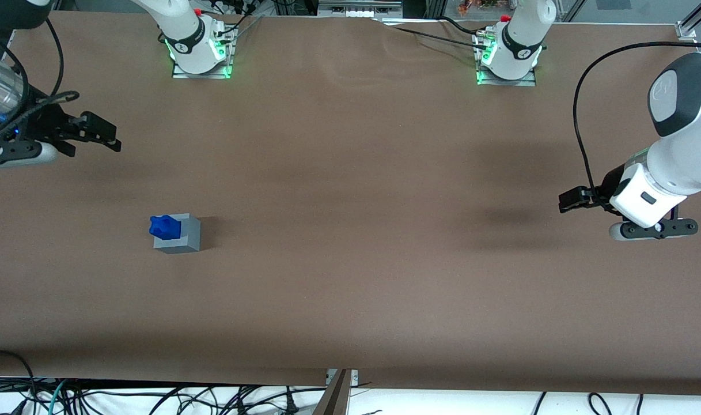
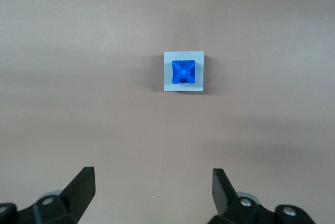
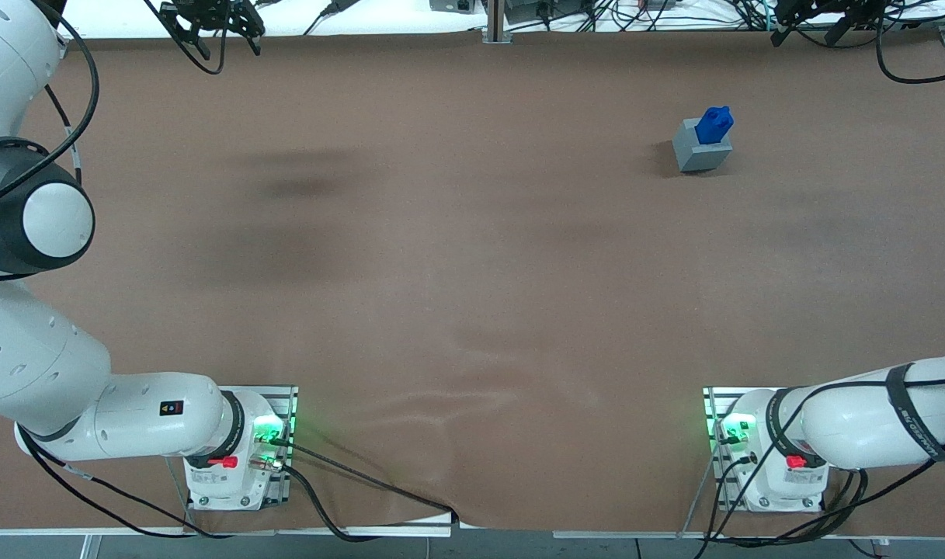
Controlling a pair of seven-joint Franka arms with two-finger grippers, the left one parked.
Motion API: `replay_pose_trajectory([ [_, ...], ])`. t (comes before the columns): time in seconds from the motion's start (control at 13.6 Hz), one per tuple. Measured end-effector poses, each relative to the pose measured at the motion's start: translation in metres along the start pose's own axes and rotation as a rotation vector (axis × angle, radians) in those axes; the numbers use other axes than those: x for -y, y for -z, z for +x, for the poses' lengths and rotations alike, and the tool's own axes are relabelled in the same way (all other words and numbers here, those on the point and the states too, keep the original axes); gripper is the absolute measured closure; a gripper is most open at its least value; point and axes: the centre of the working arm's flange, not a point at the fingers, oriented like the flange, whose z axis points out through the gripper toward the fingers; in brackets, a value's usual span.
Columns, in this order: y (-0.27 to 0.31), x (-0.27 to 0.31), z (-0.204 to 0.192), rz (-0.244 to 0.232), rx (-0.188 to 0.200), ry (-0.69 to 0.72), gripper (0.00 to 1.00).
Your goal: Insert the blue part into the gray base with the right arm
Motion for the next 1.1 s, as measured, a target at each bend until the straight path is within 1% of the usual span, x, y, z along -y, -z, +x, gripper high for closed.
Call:
replay_pose_trajectory([
  [0.07, -0.003, -0.001, 0.000, -0.006, 0.007, -0.001, 0.01],
  [0.22, -0.010, -0.003, 0.002, -0.034, 0.021, 0.003, 0.01],
  [0.37, -0.012, -0.003, 0.002, -0.051, 0.026, 0.007, 0.01],
  [0.66, -0.009, -0.008, 0.002, -0.071, 0.020, 0.005, 0.01],
  [0.88, -0.003, -0.007, 0.003, -0.073, 0.006, 0.006, 0.01],
  [1.1, -0.001, -0.006, 0.003, -0.073, 0.003, 0.009, 0.01],
])
